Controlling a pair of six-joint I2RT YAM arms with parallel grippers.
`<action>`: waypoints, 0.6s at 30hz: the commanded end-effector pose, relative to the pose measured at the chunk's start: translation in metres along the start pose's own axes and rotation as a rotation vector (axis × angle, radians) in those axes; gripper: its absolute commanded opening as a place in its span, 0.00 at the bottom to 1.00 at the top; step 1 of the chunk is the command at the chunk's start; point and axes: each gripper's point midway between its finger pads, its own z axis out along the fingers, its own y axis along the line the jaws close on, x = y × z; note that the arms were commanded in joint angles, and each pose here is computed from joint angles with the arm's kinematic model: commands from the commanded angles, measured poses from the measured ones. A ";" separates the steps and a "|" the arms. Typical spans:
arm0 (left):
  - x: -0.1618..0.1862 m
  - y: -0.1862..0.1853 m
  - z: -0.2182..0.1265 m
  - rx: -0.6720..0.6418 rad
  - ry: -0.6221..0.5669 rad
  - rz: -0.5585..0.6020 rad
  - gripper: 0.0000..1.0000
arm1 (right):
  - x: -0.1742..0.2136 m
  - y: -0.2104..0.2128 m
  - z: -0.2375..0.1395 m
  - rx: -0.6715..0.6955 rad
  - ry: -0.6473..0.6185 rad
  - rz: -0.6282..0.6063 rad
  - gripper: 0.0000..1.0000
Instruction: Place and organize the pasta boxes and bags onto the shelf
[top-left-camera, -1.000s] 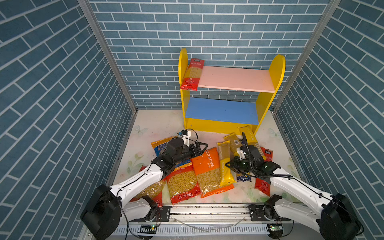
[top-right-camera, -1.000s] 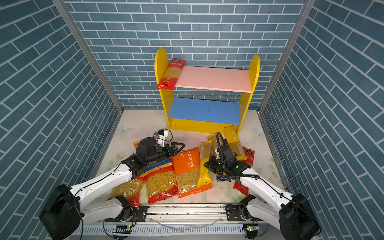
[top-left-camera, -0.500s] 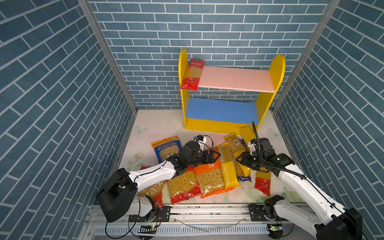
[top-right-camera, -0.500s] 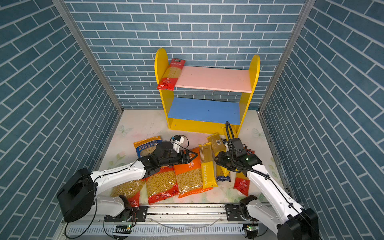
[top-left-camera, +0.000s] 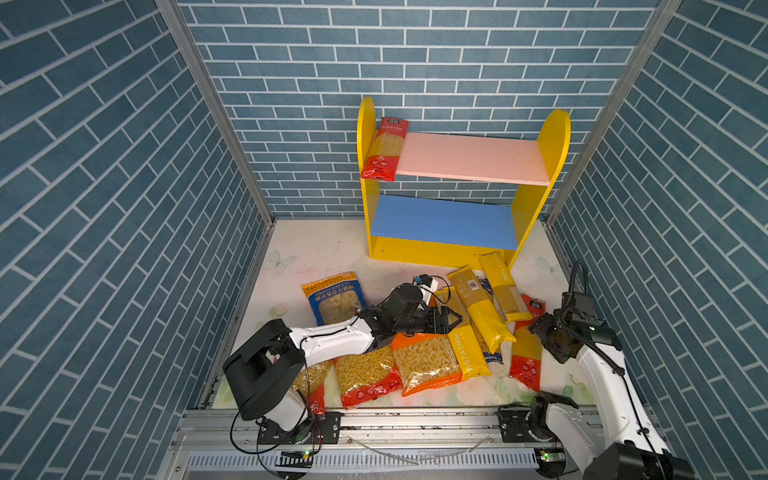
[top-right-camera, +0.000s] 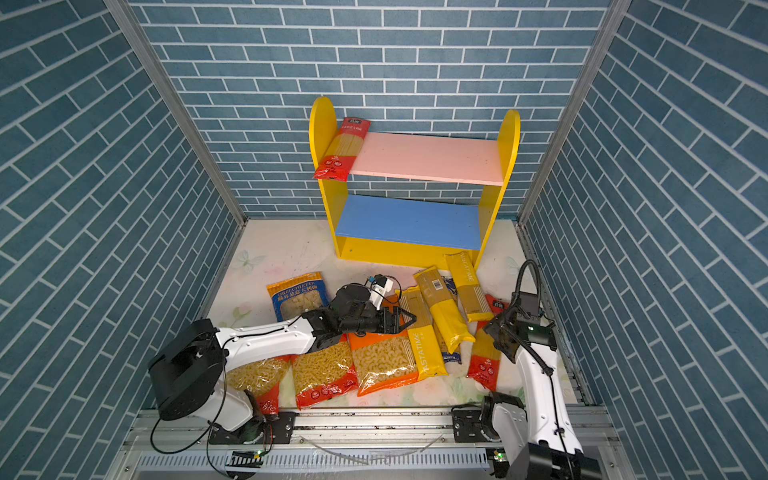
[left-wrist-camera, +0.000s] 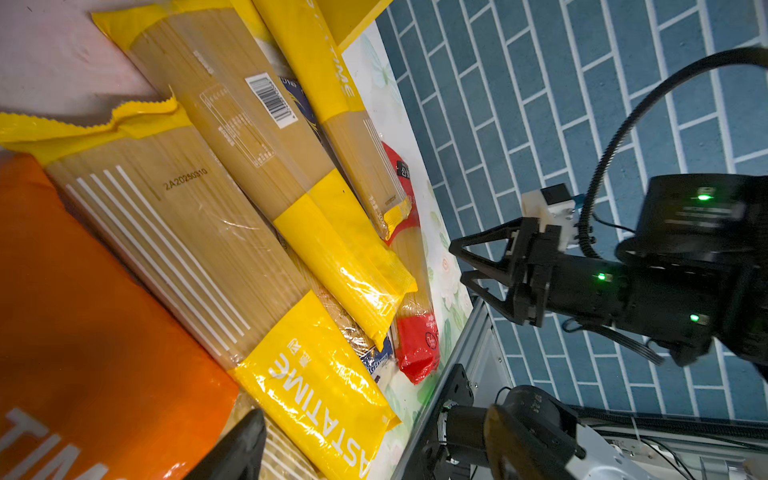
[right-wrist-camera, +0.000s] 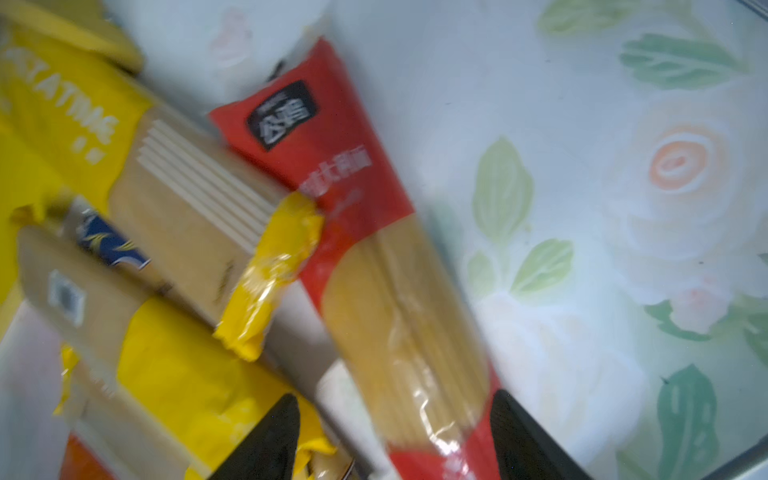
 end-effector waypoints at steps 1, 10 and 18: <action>-0.003 -0.015 -0.003 0.045 -0.004 0.040 0.83 | -0.003 -0.001 0.025 -0.090 0.024 0.114 0.79; -0.002 -0.017 0.016 0.036 0.038 0.076 0.83 | 0.007 0.010 0.057 -0.254 0.179 0.156 0.83; 0.002 -0.038 0.059 0.087 0.082 0.091 0.83 | 0.032 0.010 0.055 -0.300 0.237 0.118 0.61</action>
